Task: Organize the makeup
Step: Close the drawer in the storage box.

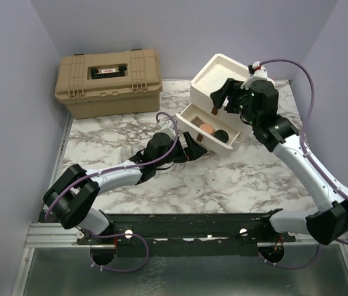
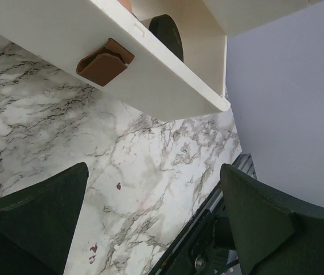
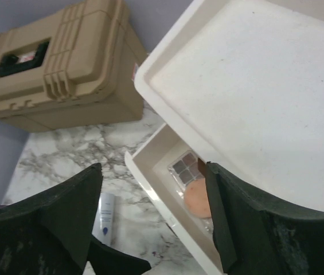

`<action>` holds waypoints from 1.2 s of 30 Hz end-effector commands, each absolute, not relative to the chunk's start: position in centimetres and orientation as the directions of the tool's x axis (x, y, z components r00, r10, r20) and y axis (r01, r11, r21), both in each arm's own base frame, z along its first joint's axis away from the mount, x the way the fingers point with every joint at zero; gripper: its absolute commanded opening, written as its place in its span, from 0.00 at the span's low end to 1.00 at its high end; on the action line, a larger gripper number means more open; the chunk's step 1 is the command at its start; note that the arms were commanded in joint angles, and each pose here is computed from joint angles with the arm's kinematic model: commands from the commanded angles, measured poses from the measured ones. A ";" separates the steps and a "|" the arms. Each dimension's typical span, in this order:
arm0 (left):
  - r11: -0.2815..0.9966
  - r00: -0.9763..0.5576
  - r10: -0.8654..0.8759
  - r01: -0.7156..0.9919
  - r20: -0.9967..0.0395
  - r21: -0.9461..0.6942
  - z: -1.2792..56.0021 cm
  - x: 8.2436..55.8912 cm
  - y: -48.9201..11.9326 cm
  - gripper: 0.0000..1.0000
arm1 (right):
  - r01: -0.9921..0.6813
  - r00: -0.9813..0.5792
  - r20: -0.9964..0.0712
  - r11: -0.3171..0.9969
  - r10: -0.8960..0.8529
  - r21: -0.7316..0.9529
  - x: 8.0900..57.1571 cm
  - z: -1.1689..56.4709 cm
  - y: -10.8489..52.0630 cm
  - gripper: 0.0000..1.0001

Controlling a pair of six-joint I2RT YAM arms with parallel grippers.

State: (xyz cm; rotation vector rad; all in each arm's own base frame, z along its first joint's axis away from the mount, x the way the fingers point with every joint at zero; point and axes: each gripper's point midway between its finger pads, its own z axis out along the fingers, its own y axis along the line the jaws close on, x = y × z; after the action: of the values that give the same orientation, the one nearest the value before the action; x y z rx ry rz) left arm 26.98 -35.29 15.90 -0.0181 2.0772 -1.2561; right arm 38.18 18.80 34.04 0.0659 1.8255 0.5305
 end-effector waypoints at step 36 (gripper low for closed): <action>0.635 -0.517 -0.304 0.516 -0.800 -0.575 18.4 30.2 -38.5 0.90 | -0.178 -0.659 -0.739 0.925 0.140 0.334 39.6 23.4 19.4 0.83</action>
State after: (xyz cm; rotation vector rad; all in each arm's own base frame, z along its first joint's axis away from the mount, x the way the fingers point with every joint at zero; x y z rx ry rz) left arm 29.10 -38.27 16.93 0.1000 1.9705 -1.1348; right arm 42.07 19.02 27.37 -0.0705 2.0774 0.4294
